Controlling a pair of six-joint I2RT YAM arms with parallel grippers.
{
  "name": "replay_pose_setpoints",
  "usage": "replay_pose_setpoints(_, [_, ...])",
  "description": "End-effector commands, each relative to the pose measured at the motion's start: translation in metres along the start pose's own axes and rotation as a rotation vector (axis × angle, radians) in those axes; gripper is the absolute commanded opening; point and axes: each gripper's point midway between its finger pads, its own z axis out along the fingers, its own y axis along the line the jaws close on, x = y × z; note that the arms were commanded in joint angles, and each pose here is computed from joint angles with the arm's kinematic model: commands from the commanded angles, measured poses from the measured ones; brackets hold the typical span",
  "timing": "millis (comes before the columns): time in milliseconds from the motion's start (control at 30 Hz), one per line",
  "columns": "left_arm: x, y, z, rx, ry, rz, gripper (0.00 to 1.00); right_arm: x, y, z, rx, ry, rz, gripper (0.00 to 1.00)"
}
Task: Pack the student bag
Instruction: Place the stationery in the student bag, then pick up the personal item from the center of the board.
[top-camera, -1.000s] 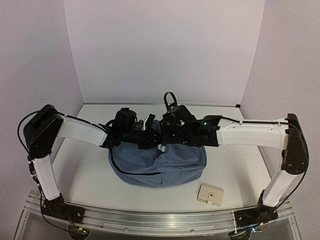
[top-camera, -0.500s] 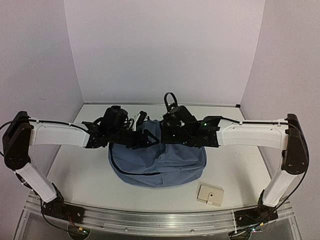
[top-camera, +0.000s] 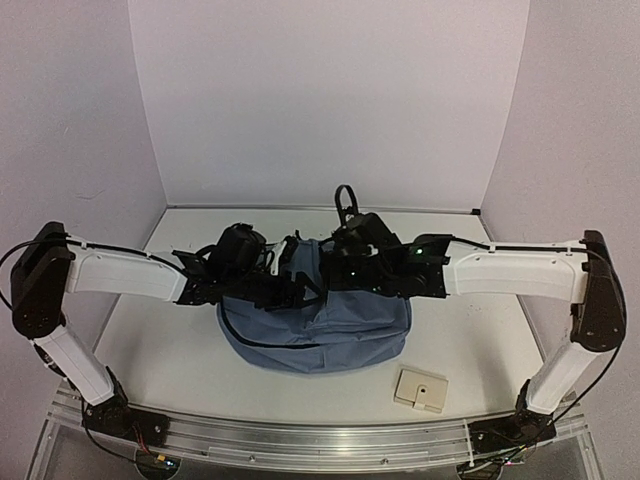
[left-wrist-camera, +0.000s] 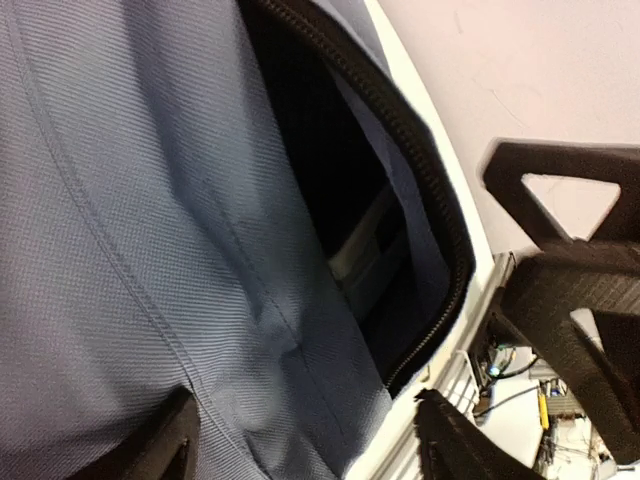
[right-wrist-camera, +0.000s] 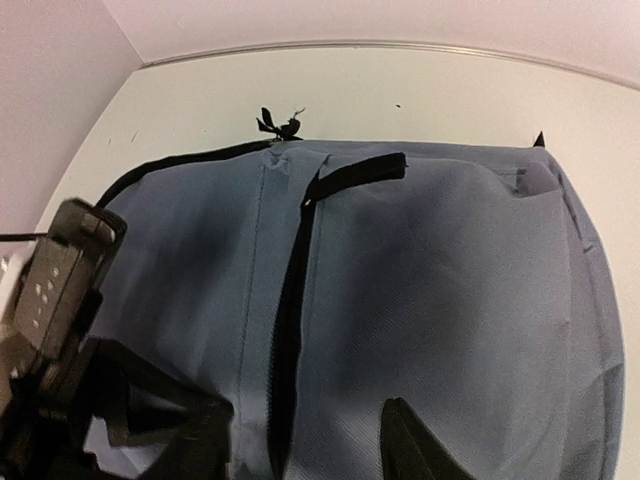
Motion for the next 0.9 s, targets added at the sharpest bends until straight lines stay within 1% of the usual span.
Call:
replay_pose_setpoints(0, [-0.030, 0.016, -0.030, -0.157, -0.115, -0.019, 0.83, -0.021, -0.021, -0.042, 0.029, -0.060, -0.022, 0.71])
replay_pose_setpoints(67, [-0.032, 0.028, -0.046, -0.217, -0.130, -0.047, 0.89, -0.008, -0.043, -0.049, 0.082, -0.022, -0.047, 0.79])
replay_pose_setpoints(167, [-0.033, 0.046, -0.074, -0.285, -0.149, -0.100, 0.95, 0.022, -0.072, -0.060, 0.113, 0.061, -0.064, 0.90])
replay_pose_setpoints(233, [-0.034, 0.056, -0.094, -0.324, -0.156, -0.132, 0.97, 0.043, -0.087, -0.069, 0.117, 0.125, -0.056, 0.93])
replay_pose_setpoints(300, [-0.036, 0.066, -0.114, -0.379, -0.177, -0.154, 0.99, 0.070, -0.097, -0.075, 0.114, 0.214, -0.033, 0.94])
replay_pose_setpoints(400, [-0.033, 0.083, -0.138, -0.445, -0.176, -0.194, 1.00, 0.119, -0.112, -0.083, 0.111, 0.368, 0.022, 0.93])
replay_pose_setpoints(533, [-0.027, 0.116, -0.161, -0.521, -0.171, -0.278, 1.00, 0.172, -0.129, -0.094, 0.147, 0.514, 0.115, 0.92])
replay_pose_setpoints(667, [-0.019, 0.141, -0.168, -0.531, -0.159, -0.347, 1.00, 0.209, -0.149, -0.101, 0.229, 0.606, 0.160, 0.91])
replay_pose_setpoints(800, [-0.017, 0.145, -0.166, -0.518, -0.160, -0.356, 1.00, 0.237, -0.158, -0.102, 0.256, 0.681, 0.182, 0.90])
replay_pose_setpoints(867, [-0.018, 0.145, -0.166, -0.515, -0.163, -0.354, 1.00, 0.244, -0.155, -0.097, 0.242, 0.694, 0.189, 0.90])
